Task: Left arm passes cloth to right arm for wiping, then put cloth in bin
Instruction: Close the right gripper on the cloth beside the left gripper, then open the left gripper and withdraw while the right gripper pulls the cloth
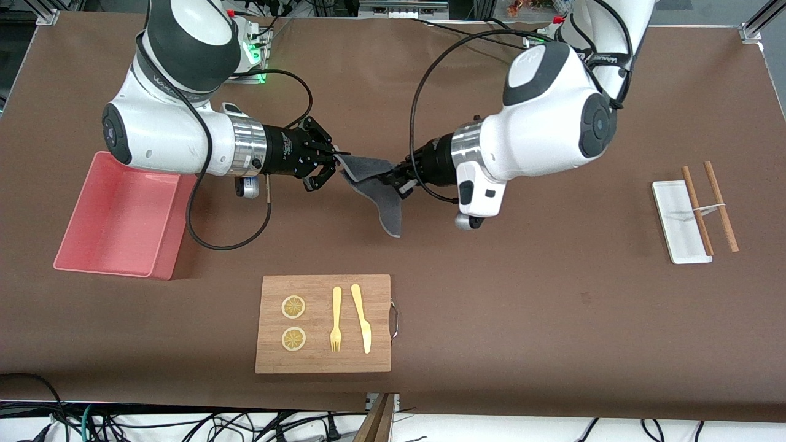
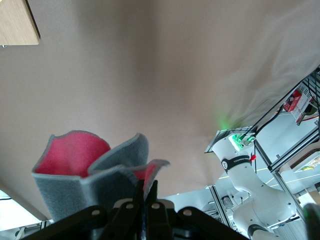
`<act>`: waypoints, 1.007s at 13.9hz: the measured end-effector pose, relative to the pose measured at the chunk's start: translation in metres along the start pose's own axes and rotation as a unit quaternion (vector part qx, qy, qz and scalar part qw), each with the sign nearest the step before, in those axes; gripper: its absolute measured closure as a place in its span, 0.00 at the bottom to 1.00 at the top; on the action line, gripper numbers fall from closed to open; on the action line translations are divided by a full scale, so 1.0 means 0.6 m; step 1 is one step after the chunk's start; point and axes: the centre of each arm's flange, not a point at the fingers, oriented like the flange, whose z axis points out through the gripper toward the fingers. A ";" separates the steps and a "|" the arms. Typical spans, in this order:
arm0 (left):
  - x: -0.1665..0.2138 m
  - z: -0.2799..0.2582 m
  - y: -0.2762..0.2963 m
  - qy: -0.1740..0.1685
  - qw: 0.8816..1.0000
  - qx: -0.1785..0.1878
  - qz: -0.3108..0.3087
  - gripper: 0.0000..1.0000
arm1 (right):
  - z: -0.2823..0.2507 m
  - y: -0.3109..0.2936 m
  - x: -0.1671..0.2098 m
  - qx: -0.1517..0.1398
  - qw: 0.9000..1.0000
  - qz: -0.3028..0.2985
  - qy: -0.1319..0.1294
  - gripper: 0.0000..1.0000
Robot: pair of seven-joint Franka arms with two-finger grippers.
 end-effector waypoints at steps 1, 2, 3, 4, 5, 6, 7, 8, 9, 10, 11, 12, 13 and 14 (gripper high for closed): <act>0.005 -0.004 -0.001 -0.004 1.000 0.000 -0.003 0.96 | 0.002 -0.001 -0.001 0.000 1.000 -0.003 -0.001 0.98; 0.006 -0.006 -0.001 -0.006 1.000 -0.001 -0.005 0.96 | 0.005 -0.001 -0.002 -0.001 1.000 -0.008 -0.002 0.98; 0.006 -0.006 -0.001 -0.007 1.000 -0.001 -0.005 0.96 | 0.008 -0.001 -0.002 -0.002 1.000 -0.012 -0.001 0.98; 0.006 -0.006 -0.001 -0.007 1.000 -0.001 -0.005 0.96 | 0.009 -0.002 -0.001 -0.003 1.000 -0.014 -0.001 0.98; 0.005 -0.006 -0.001 -0.007 1.000 0.000 -0.005 0.96 | 0.011 -0.003 0.000 -0.003 1.000 -0.016 -0.001 0.98; 0.007 -0.008 -0.001 -0.007 1.000 -0.001 -0.005 0.90 | 0.012 -0.004 0.001 -0.005 1.000 -0.019 -0.001 0.98; 0.013 -0.013 -0.002 -0.007 1.000 0.001 -0.008 0.82 | 0.014 -0.004 0.004 -0.007 1.000 -0.021 0.000 0.98; 0.023 -0.021 -0.005 -0.008 1.000 0.006 -0.010 0.71 | 0.015 -0.005 0.005 -0.008 1.000 -0.022 0.000 0.98; 0.035 -0.032 -0.007 -0.007 1.000 0.008 -0.008 0.60 | 0.017 -0.007 0.007 -0.009 1.000 -0.022 0.000 0.98; 0.045 -0.043 -0.009 -0.007 1.000 0.009 -0.005 0.49 | 0.018 -0.007 0.008 -0.009 1.000 -0.023 0.001 0.98; 0.053 -0.052 -0.011 -0.008 1.000 0.011 -0.001 0.40 | 0.020 -0.007 0.009 -0.011 1.000 -0.029 0.003 0.98; 0.060 -0.058 -0.014 -0.010 1.000 0.015 0.006 0.31 | 0.024 -0.007 0.012 -0.016 0.999 -0.043 0.009 0.98; 0.065 -0.063 -0.017 -0.012 1.000 0.020 0.013 0.20 | 0.033 -0.007 0.017 -0.021 0.998 -0.062 0.023 0.98; 0.071 -0.067 -0.020 -0.014 0.999 0.024 0.018 0.09 | 0.050 -0.008 0.023 -0.029 0.995 -0.083 0.045 0.98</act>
